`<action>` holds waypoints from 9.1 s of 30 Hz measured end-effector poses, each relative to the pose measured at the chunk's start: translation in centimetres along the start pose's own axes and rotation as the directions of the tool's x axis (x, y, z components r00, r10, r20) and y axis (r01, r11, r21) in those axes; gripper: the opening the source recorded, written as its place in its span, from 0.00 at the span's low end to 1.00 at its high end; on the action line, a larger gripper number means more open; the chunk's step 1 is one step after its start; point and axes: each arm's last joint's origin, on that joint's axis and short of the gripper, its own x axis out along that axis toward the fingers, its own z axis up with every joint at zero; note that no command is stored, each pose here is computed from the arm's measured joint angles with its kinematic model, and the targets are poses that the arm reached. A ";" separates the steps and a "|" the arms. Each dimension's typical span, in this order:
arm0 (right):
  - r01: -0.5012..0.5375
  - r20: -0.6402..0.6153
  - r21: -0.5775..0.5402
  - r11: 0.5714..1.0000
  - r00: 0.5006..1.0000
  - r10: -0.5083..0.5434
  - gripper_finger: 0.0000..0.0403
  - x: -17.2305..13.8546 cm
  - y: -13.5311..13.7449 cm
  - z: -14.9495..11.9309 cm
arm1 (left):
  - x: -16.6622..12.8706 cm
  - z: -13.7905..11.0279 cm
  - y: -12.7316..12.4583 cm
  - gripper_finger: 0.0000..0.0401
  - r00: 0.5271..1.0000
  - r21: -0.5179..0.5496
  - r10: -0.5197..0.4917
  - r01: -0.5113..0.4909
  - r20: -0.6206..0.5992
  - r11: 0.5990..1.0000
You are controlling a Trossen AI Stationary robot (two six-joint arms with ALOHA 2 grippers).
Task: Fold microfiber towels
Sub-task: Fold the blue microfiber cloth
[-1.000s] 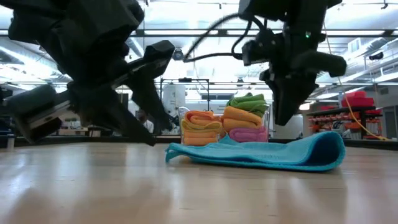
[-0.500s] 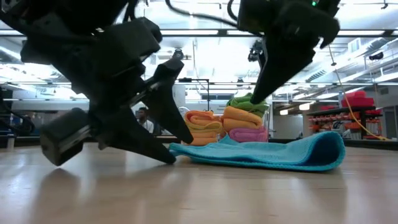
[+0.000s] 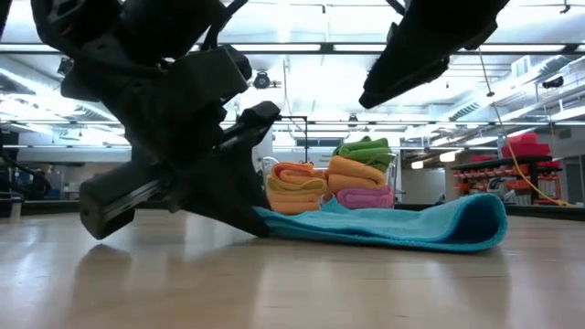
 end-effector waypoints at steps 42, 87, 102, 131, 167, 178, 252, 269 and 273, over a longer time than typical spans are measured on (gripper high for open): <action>0.117 0.137 0.013 0.993 0.983 -0.118 0.43 5.1 4.5 -3.7 | -3.9 7.0 4.0 0.07 0.990 -0.436 -0.131 0.092 -0.061 0.895; -0.082 -0.090 -0.069 0.994 0.993 0.075 0.15 3.8 5.3 -5.3 | -4.6 6.2 5.2 0.05 0.986 -0.481 -0.129 0.064 -0.102 0.874; 0.048 0.003 -0.241 0.969 0.999 -0.049 0.65 2.8 5.5 -3.1 | -3.9 4.3 7.7 0.03 0.981 -0.603 -0.139 0.028 -0.138 0.797; 0.325 0.045 -0.181 0.928 0.946 -0.322 0.69 7.8 9.2 -2.9 | -5.3 4.0 8.9 0.03 0.981 -0.649 -0.133 0.011 -0.139 0.761; 0.306 -0.006 -0.293 0.906 0.947 -0.322 0.55 6.8 9.7 -4.1 | -5.3 3.9 9.0 0.10 0.980 -0.608 -0.136 0.019 -0.146 0.793; 0.341 0.024 -0.382 0.859 0.933 -0.360 0.55 6.8 9.5 -4.0 | -5.0 2.7 10.5 0.04 0.979 -0.622 -0.114 -0.016 -0.169 0.783; 0.025 -0.100 0.074 0.997 0.995 -0.017 0.10 2.9 9.6 -5.8 | -3.4 4.8 6.0 0.08 0.927 -0.573 -0.375 0.312 0.009 0.758; 0.151 -0.158 0.207 0.967 0.980 -0.119 0.10 3.6 7.7 -5.7 | -0.7 1.3 7.9 0.09 0.924 -0.630 -0.373 0.237 -0.090 0.739; 0.160 -0.156 0.238 0.958 0.980 -0.125 0.10 4.1 7.1 -5.2 | -0.7 1.2 8.1 0.06 0.926 -0.635 -0.367 0.232 -0.088 0.737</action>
